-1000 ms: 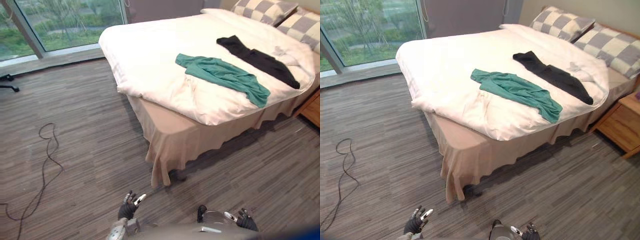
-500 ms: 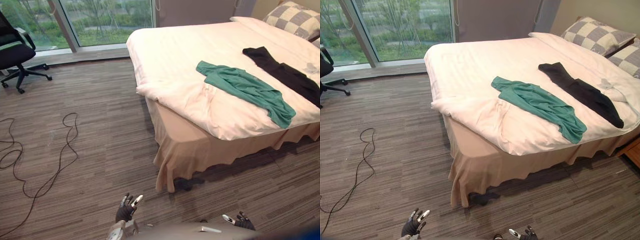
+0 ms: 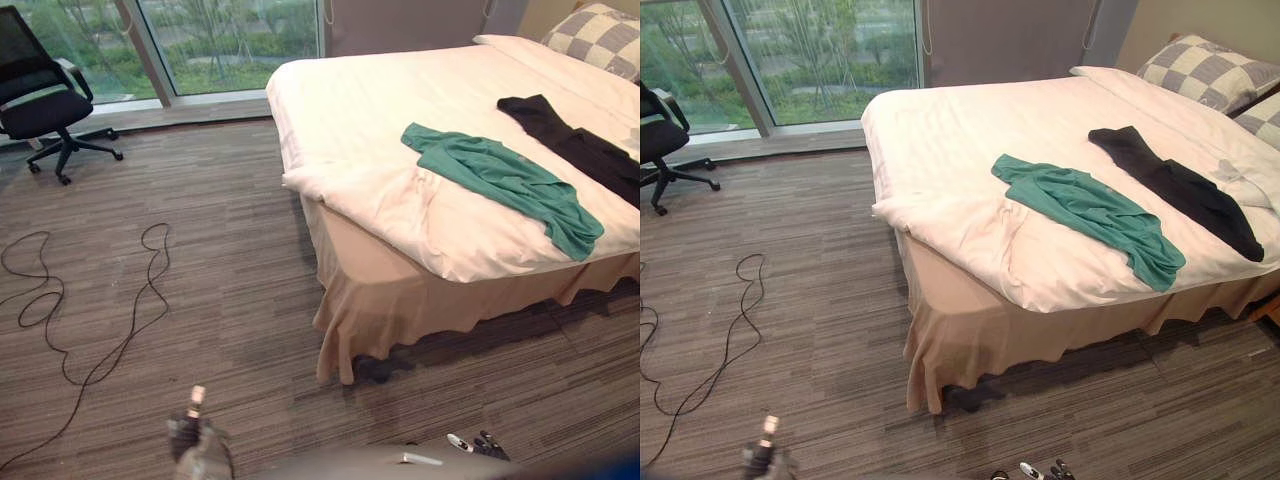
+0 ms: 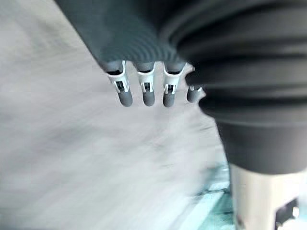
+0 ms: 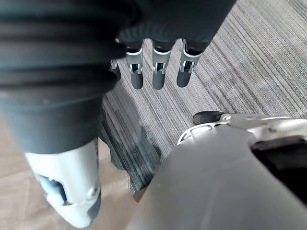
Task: Tidy the bed and pick cloth on bed and put in laundry
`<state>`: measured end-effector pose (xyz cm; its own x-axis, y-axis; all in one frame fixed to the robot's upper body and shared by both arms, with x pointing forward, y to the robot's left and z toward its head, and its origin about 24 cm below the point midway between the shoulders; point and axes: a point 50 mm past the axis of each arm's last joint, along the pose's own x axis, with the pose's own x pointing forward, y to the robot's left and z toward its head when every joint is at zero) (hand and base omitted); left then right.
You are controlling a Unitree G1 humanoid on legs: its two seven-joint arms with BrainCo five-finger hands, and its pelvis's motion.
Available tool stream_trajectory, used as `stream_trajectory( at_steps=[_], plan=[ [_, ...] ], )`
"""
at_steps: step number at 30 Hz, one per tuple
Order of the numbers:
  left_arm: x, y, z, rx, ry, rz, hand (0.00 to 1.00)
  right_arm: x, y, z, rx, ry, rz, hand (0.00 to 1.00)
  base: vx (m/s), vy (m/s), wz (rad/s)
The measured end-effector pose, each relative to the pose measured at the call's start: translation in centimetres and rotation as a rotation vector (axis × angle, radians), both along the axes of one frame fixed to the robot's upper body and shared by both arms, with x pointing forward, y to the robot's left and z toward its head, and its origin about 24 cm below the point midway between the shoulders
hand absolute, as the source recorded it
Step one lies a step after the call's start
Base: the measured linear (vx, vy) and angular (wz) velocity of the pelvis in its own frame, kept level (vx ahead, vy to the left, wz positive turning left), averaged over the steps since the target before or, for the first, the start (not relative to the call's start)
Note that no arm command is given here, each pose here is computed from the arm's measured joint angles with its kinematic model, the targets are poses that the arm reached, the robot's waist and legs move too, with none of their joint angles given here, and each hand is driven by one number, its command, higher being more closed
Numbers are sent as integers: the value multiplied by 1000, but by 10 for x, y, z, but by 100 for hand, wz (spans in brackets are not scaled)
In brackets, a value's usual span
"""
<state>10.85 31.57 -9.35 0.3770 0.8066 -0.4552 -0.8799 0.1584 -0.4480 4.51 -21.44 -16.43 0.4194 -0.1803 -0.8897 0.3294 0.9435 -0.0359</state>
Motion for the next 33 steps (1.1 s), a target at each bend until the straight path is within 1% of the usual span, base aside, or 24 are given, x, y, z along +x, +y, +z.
stream_trajectory(
  at_steps=[1,2,3,4,5,7,8,9,10,11,12,13,14,15,17,19,20,22,23,25,28,31,33],
  plan=[
    [7,20,18,56,-79,73,0,-2,-1,1,-3,-4,-1,0,0,0,0],
    [9,29,27,80,-113,107,0,-3,-1,1,-4,-4,0,0,0,0,0],
    [15,44,44,133,-175,158,0,-8,-2,1,-5,-1,-4,0,0,0,0],
    [17,51,53,156,-204,180,0,-10,-2,1,-5,3,-7,0,30,1,-4],
    [21,62,69,209,-255,206,0,-15,-2,1,-7,11,-10,0,41,1,-3],
    [32,74,96,312,-295,199,0,-23,-3,2,-12,17,-12,0,35,5,-2],
    [40,80,117,404,-300,169,0,-26,-2,2,-12,19,-16,0,18,8,-4],
    [52,84,143,526,-305,126,0,-27,-1,2,-10,12,-21,0,15,12,-6],
    [58,84,157,590,-305,106,0,-28,-1,2,-10,9,-23,0,-12,7,-10],
    [72,84,191,747,-321,55,0,-28,0,3,-8,-3,-16,0,-20,3,-10],
    [79,81,203,815,-317,21,0,-28,1,3,-5,-8,-13,0,-29,-7,-13],
    [94,71,225,942,-320,-52,0,-30,1,4,0,-11,-10,0,-30,-8,-11],
    [101,64,234,1000,-317,-82,0,-32,1,4,1,-12,-10,0,-47,-10,-25],
    [120,43,252,1135,-311,-157,0,-34,0,4,7,-16,-6,0,-45,-8,-25],
    [138,22,264,1229,-314,-240,0,-36,-2,5,6,-20,-11,0,-32,-11,-29],
    [167,-13,272,1357,-269,-404,0,-40,-7,6,0,-16,-25,0,-3,-14,-45],
    [174,-22,273,1392,-252,-444,0,-40,-8,6,0,-16,-32,0,15,-19,-41],
    [195,-47,277,1570,-139,-579,0,-40,-9,7,6,-27,-60,0,13,-33,-33],
    [199,-51,279,1609,-107,-601,0,-40,-10,7,5,-31,-68,0,-13,-46,-42],
    [219,-69,285,1702,-33,-651,0,-41,-12,8,9,-31,-83,0,-31,-47,-50],
    [238,-87,288,1772,66,-669,0,-35,-14,9,5,-53,-79,0,-69,-41,-37],
    [250,-89,294,1782,165,-624,0,-24,-15,10,18,-94,-102,0,-70,-34,-31],
    [257,-82,302,1756,274,-526,0,-4,-14,12,49,-167,-122,0,-68,-46,-30]
  ],
)
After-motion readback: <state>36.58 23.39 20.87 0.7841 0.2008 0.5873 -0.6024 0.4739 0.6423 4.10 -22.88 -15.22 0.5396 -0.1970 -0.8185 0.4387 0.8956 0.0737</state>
